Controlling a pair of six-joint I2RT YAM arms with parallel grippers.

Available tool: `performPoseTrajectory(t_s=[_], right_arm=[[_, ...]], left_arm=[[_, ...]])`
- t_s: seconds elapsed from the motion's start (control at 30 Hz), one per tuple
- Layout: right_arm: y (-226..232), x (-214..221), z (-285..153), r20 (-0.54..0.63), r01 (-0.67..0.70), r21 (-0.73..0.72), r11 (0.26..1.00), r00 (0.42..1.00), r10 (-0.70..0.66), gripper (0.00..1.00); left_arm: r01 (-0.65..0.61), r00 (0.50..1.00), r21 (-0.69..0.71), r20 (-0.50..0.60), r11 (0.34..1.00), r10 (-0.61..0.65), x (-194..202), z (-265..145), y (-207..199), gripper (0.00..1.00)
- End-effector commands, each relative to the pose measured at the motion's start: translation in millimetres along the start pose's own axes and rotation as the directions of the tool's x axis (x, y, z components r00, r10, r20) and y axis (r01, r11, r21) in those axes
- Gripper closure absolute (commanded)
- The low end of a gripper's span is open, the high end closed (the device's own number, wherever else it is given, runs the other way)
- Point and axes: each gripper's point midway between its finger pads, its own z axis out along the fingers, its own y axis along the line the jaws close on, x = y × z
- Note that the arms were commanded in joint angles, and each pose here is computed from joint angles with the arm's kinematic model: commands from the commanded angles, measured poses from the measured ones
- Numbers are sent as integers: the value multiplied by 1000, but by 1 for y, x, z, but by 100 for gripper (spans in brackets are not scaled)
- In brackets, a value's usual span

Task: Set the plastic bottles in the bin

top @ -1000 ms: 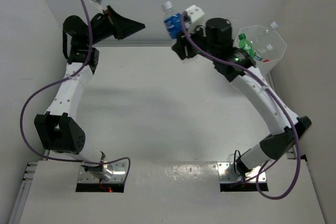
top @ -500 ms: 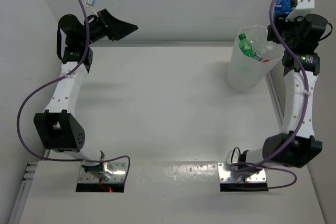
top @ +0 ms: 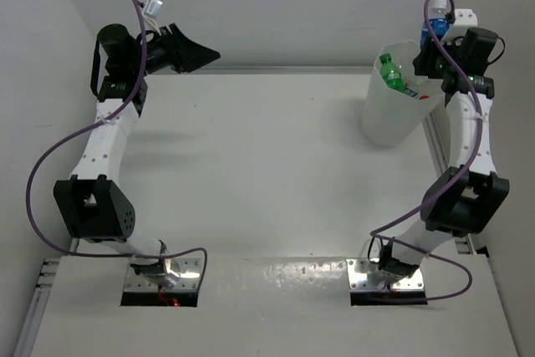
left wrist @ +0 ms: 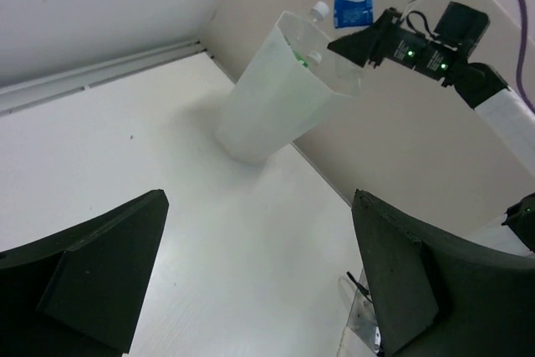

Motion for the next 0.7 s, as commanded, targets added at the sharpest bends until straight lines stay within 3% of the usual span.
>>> performPoseTrajectory(t_s=[0.0, 0.03, 0.07, 0.17, 0.27, 0.3, 0.33, 0.37, 0.4, 0.43, 0.5, 0.6, 0.67], right_arm=[[2, -14, -3, 28, 25, -4, 1000, 999, -25, 53], [3, -12, -3, 16, 19, -4, 1000, 1000, -19, 31], [5, -23, -7, 32, 20, -8, 1000, 999, -20, 20], [16, -30, -18, 3, 21, -38, 999, 1000, -21, 3], [29, -53, -42, 18, 17, -81, 997, 1000, -15, 0], [34, -82, -61, 85, 22, -88, 996, 996, -14, 0], [36, -84, -67, 73, -2, -96, 995, 997, 9, 0], [38, -84, -75, 59, -22, -105, 994, 998, 28, 0], [51, -111, -100, 124, -45, -153, 987, 990, 65, 0], [49, -110, -110, 115, -67, -155, 986, 990, 85, 0], [62, -115, -138, 138, -77, -198, 977, 985, 105, 0], [76, -91, -154, 89, -131, -232, 964, 984, 155, 0], [88, -79, -178, 99, -130, -263, 956, 982, 161, 0]], left_arm=[[-21, 1000, -46, -24, 999, 20, -3, -9, 5, 0], [-25, 999, -48, -28, 999, 24, -8, -8, 5, 0], [-4, 999, -69, -40, 998, 1, -5, -8, 18, 0], [-16, 999, -100, -51, 995, 11, -7, -10, 28, 0], [-109, 992, -131, -76, 985, 99, -12, -19, 43, 0], [-144, 988, -176, -88, 974, 130, -16, -23, 52, 0], [-115, 987, -242, -137, 963, 83, -5, -32, 64, 0], [-242, 966, -304, -165, 921, 199, -17, -38, 75, 0], [-273, 957, -361, -198, 892, 213, -16, -44, 88, 0], [-322, 937, -409, -266, 854, 226, -8, -55, 98, 0], [-408, 906, -554, -342, 726, 249, -13, -81, 122, 0], [-445, 895, -740, -374, 505, 243, -24, -119, 134, 0], [-460, 888, -756, -390, 466, 244, -22, -130, 131, 0]])
